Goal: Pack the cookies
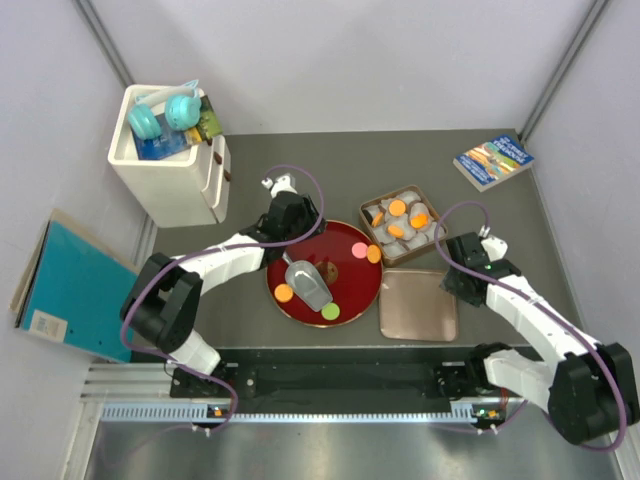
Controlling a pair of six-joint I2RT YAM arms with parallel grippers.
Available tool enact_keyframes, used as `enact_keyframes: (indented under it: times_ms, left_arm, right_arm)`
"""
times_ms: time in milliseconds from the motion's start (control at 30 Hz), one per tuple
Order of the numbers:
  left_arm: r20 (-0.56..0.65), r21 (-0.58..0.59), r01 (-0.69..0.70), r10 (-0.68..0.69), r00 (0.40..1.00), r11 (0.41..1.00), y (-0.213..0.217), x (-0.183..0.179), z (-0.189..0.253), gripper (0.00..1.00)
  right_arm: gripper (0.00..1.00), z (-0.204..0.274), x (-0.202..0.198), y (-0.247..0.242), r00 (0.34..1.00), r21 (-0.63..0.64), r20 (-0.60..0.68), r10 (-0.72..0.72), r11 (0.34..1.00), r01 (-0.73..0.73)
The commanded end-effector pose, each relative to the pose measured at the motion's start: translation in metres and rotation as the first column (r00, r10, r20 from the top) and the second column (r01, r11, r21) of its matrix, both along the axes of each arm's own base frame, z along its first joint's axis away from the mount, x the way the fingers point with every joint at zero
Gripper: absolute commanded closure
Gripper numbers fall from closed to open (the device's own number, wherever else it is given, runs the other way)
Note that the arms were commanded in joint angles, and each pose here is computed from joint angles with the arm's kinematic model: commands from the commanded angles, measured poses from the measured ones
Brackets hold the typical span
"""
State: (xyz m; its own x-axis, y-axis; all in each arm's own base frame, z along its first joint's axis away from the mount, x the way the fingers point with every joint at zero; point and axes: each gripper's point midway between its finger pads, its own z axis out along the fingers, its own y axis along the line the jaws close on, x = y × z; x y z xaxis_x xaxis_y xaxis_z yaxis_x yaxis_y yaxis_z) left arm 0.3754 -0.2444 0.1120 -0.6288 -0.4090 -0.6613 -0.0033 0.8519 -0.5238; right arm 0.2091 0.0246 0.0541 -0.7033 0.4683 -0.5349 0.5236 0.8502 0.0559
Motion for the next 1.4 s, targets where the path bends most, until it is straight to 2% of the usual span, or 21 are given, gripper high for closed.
enact_keyframes:
  times_ms: [0,433,633,700,733,767,800,833,1100,1367]
  left_arm:
    - [0.035,-0.109,0.025,-0.021,0.999,0.994,-0.014,-0.001,0.017,0.48]
    - [0.028,-0.113,0.012,-0.009,1.000,0.994,-0.011,-0.003,0.015,0.48]
    - [0.020,-0.111,0.016,-0.014,1.000,0.994,-0.011,-0.007,0.011,0.48]
    - [0.018,-0.109,0.014,-0.012,1.000,0.994,-0.010,-0.008,0.010,0.48]
    - [0.015,-0.108,0.014,-0.012,1.000,0.994,-0.010,-0.009,0.009,0.48]
    - [0.014,-0.109,0.014,-0.013,1.000,0.994,-0.010,-0.009,0.009,0.48]
    - [0.013,-0.108,0.013,-0.012,1.000,0.994,-0.009,-0.010,0.008,0.48]
    - [0.015,-0.109,0.013,-0.011,1.000,0.994,-0.010,-0.010,0.009,0.48]
    - [0.014,-0.095,0.015,-0.014,1.000,0.995,-0.009,-0.012,0.006,0.48]
    - [0.015,-0.079,0.011,-0.009,1.000,0.997,-0.005,-0.014,0.006,0.48]
  right_arm:
    - [0.50,-0.018,-0.006,-0.007,0.997,-0.024,-0.036,-0.070,0.997,0.069]
    - [0.53,-0.039,-0.008,0.008,0.990,0.021,-0.138,-0.018,1.000,0.021]
    - [0.62,-0.040,-0.012,0.016,0.991,0.072,-0.136,-0.011,0.997,0.021]
    - [0.75,-0.040,-0.013,0.016,0.991,0.073,-0.136,-0.009,0.997,0.019]
    - [0.76,-0.040,-0.014,0.015,0.990,0.071,-0.139,-0.011,0.997,0.021]
    - [0.88,-0.039,-0.015,0.015,0.991,0.074,-0.134,-0.012,0.997,0.022]
    - [0.96,-0.039,-0.015,0.015,0.991,0.074,-0.135,-0.010,0.997,0.021]
    - [1.00,-0.039,-0.016,0.015,0.990,0.072,-0.139,-0.011,0.997,0.021]
    - [1.00,-0.024,-0.021,0.013,0.992,0.076,-0.126,0.002,0.997,0.008]
    - [1.00,0.034,-0.014,0.025,0.998,0.138,-0.002,0.059,0.989,-0.058]
